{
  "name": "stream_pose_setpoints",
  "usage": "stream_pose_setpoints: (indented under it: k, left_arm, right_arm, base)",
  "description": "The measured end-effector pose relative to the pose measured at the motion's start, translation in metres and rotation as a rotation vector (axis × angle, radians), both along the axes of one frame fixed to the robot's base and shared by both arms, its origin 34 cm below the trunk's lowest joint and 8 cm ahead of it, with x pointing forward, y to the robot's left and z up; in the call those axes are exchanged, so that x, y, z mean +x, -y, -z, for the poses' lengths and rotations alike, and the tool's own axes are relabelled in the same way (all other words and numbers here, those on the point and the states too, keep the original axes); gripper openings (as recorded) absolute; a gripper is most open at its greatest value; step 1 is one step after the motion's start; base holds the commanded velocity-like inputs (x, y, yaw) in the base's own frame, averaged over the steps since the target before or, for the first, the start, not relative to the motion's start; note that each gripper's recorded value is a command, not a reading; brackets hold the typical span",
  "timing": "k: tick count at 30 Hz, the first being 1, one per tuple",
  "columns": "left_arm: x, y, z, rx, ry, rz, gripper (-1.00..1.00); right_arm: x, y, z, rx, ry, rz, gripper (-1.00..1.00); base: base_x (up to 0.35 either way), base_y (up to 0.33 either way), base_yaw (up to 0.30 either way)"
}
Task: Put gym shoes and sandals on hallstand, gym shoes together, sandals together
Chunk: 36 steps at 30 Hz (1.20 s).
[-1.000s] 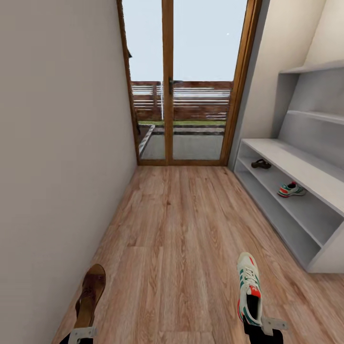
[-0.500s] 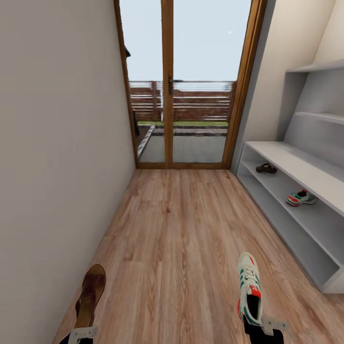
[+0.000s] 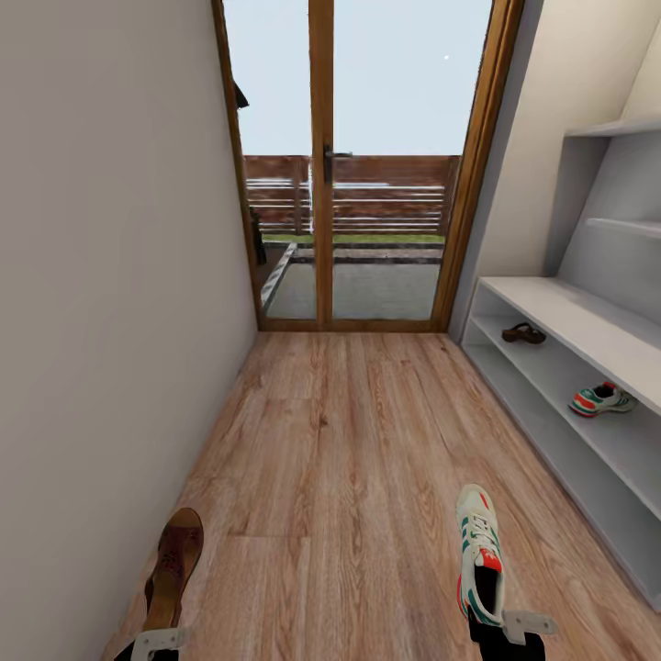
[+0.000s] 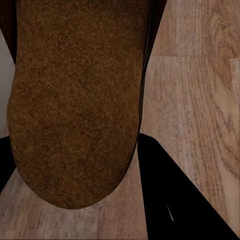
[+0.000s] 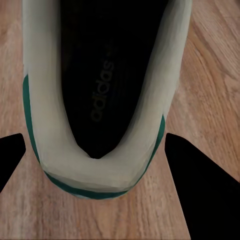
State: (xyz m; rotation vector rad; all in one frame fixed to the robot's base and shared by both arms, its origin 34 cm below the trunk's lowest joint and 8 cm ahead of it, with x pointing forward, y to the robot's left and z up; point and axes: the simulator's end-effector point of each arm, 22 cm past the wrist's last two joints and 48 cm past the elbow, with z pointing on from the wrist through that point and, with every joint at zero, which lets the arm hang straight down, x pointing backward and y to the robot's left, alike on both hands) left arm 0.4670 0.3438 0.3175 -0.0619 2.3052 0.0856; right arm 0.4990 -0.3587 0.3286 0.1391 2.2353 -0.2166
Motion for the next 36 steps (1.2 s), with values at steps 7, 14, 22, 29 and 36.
stream_pose_setpoints:
  k: [7, 14, 22, 29, 36]
  left_arm:
    - [0.0000, -0.0007, -0.0001, 0.001, 0.000, 0.000, -1.00]
    - [0.0002, -0.0002, -0.0001, 0.000, 0.000, 0.000, -1.00]
    - [0.0001, 0.0001, -0.0001, 0.000, 0.000, 0.001, -1.00]
    - [0.0001, 0.0002, 0.0000, 0.001, 0.000, 0.001, -1.00]
    - [-0.0002, 0.0003, 0.0002, 0.000, -0.001, 0.001, -1.00]
  right_arm:
    - [0.0000, -0.0003, 0.0001, 0.001, 0.000, -0.001, -1.00]
    - [-0.0001, -0.0004, 0.0003, 0.001, -0.001, -0.001, -1.00]
    - [-0.0001, -0.0004, 0.0003, 0.001, -0.002, -0.002, -1.00]
    - [-0.0001, -0.0004, 0.0003, 0.001, -0.002, -0.002, -1.00]
    - [0.0000, -0.0004, 0.0001, 0.001, 0.000, -0.002, -1.00]
  base:
    - [0.338, 0.000, 0.000]
    - [0.338, 0.000, 0.000]
    - [0.338, 0.000, 0.000]
    - [0.338, 0.000, 0.000]
    - [0.338, 0.000, 0.000]
